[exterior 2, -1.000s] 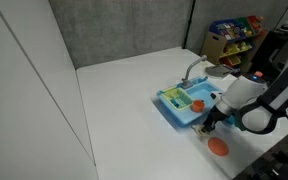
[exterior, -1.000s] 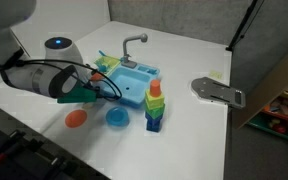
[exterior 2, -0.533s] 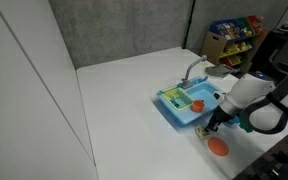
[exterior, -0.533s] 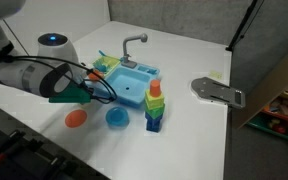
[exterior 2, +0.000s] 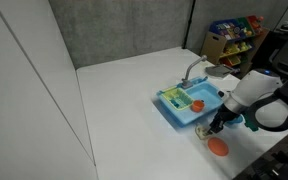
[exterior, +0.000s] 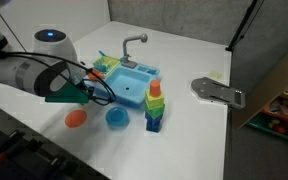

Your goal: Put the toy bottle in the toy sink

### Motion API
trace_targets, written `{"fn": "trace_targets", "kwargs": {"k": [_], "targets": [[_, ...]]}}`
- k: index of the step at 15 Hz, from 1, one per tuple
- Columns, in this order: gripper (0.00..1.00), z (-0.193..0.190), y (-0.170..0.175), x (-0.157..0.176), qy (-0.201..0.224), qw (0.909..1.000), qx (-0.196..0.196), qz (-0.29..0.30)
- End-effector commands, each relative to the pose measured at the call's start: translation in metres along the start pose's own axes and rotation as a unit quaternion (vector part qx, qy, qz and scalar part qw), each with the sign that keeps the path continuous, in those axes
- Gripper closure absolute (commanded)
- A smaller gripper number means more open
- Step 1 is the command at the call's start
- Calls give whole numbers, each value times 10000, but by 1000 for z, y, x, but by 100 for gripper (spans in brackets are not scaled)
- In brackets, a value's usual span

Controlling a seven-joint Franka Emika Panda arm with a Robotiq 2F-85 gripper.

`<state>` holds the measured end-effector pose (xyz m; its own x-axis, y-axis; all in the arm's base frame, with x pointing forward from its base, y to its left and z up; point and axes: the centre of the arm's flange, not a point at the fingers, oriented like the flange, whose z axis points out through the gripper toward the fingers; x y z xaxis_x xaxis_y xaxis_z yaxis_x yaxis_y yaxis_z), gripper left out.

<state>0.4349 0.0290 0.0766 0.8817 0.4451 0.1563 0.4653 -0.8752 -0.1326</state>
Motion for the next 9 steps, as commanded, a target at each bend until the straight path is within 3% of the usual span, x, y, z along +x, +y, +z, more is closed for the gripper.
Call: {"fn": "trace_targets", "kwargs": {"k": [1, 3, 9], "targets": [[16, -18, 5, 7, -86, 9990, -182, 389], [1, -14, 9, 12, -160, 9971, -292, 678], [0, 2, 3, 23, -467, 9879, -591, 1359]]}}
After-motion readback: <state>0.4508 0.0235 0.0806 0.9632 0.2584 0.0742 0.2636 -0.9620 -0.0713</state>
